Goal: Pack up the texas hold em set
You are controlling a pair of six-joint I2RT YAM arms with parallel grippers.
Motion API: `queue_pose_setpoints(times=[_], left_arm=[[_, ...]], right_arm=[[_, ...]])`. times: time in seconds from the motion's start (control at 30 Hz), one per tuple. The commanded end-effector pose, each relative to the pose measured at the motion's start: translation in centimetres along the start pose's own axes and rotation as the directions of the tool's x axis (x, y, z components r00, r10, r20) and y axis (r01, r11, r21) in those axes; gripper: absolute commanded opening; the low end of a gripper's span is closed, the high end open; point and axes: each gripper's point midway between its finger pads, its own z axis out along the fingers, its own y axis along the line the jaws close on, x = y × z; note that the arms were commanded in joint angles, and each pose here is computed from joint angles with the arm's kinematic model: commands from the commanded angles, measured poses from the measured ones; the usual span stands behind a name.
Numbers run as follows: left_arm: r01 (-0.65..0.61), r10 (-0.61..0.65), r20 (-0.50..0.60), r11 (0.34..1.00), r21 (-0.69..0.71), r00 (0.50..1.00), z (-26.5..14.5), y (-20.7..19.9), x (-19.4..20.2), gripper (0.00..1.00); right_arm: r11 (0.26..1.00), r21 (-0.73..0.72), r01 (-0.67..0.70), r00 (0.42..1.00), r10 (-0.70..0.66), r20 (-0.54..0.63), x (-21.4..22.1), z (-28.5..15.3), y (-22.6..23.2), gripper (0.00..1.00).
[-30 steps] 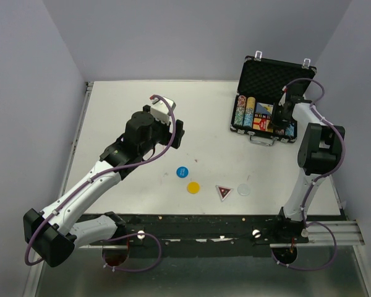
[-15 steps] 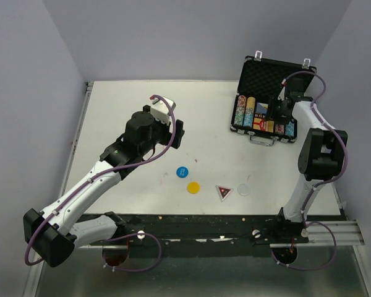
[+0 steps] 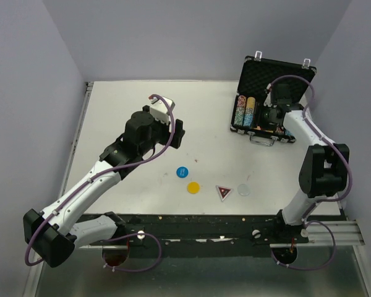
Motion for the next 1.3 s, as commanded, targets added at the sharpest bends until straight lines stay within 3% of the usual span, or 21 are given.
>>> queue_pose_setpoints(times=[0.0,0.23,0.43,0.67,1.27], left_arm=[[0.039,-0.039,0.018,0.999,0.003,0.999,-0.5,0.5,-1.3,0.99],[0.120,-0.120,-0.035,0.993,-0.004,0.992,-0.1,2.5,-1.1,0.99],[0.152,-0.154,-0.017,0.985,-0.083,0.988,-0.5,5.7,-1.6,0.99],[0.124,-0.127,-0.006,0.980,-0.154,0.992,-1.1,7.2,-1.6,0.99],[0.135,-0.135,0.011,0.982,-0.134,0.991,-1.5,6.8,-2.1,0.99]], right_arm=[[0.998,-0.045,0.052,0.998,-0.054,-0.042,4.1,-3.0,5.0,0.60],[0.980,-0.151,0.131,0.982,-0.149,-0.114,13.8,-6.0,12.1,0.60],[0.960,-0.192,0.205,0.969,-0.227,-0.098,18.5,-7.6,17.6,0.60],[0.918,-0.193,0.345,0.911,-0.378,-0.167,24.8,-6.6,21.9,0.60],[0.891,-0.189,0.414,0.876,-0.446,-0.185,27.7,-3.7,26.2,0.63]])
